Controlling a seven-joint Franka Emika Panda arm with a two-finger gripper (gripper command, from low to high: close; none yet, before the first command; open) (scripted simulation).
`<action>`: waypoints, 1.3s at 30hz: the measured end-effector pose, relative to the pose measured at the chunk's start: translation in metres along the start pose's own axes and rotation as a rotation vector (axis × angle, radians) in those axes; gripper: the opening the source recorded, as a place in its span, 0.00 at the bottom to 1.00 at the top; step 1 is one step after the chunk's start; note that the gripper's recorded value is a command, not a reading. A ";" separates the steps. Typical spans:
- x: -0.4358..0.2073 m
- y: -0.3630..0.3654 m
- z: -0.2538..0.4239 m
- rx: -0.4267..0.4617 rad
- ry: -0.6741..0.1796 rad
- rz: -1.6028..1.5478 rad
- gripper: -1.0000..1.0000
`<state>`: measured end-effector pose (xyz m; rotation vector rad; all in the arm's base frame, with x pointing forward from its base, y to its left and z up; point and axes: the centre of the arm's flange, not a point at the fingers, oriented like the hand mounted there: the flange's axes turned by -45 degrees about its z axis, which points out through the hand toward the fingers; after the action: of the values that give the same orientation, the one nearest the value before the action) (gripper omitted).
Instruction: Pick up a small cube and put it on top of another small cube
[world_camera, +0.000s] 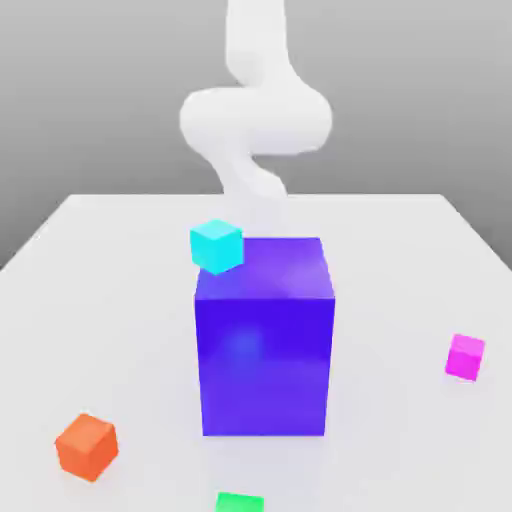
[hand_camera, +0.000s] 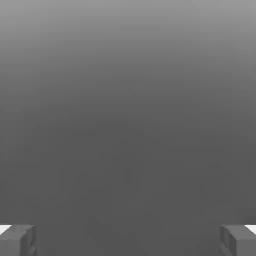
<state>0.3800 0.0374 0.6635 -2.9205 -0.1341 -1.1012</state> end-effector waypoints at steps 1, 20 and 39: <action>-0.004 -0.017 0.025 0.021 -0.034 -0.039 0.50; -0.331 -0.301 0.267 0.341 -0.579 -0.840 0.50; -0.418 -0.312 0.303 0.370 -0.652 -0.941 0.00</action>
<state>0.2397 0.3317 0.1553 -2.6950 -1.6110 -0.0008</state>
